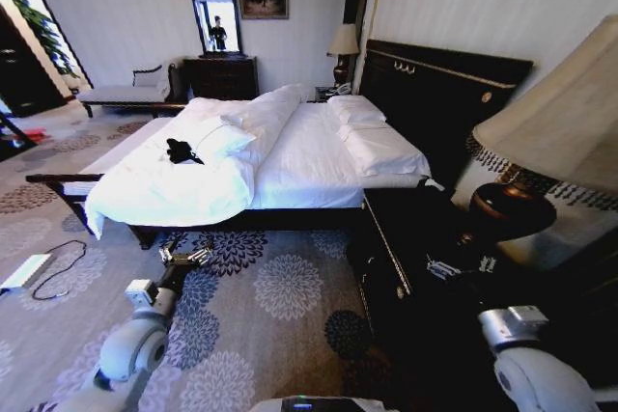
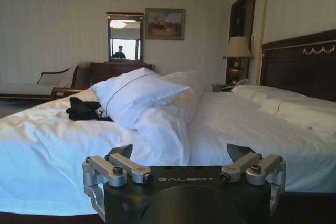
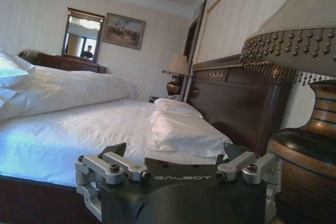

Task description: Fold the clothes on the bed.

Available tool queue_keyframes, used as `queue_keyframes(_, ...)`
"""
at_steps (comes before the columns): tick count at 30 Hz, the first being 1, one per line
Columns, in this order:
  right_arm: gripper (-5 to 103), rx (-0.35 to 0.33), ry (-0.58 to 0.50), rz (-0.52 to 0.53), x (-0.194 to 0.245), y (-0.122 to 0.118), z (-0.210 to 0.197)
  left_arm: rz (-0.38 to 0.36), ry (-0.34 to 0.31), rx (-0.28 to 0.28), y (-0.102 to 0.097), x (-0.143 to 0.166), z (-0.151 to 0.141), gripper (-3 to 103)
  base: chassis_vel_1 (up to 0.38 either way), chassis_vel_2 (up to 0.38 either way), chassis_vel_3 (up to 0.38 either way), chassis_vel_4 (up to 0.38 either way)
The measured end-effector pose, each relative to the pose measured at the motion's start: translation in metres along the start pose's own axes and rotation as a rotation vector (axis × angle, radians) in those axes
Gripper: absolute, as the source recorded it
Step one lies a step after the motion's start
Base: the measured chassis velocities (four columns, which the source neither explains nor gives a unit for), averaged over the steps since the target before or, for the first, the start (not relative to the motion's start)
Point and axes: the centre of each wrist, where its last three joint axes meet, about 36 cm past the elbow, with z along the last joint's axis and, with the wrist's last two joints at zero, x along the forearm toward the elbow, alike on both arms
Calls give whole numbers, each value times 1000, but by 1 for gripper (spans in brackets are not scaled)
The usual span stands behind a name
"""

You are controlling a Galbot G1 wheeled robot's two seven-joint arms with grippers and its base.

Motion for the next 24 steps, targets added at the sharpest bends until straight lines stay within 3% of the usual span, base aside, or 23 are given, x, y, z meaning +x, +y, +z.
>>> queue_keyframes(24, 100, -22, -23, 31, 2, -7, 15, 18, 32, -18, -14, 19, 7, 100, 0, 0, 0, 0)
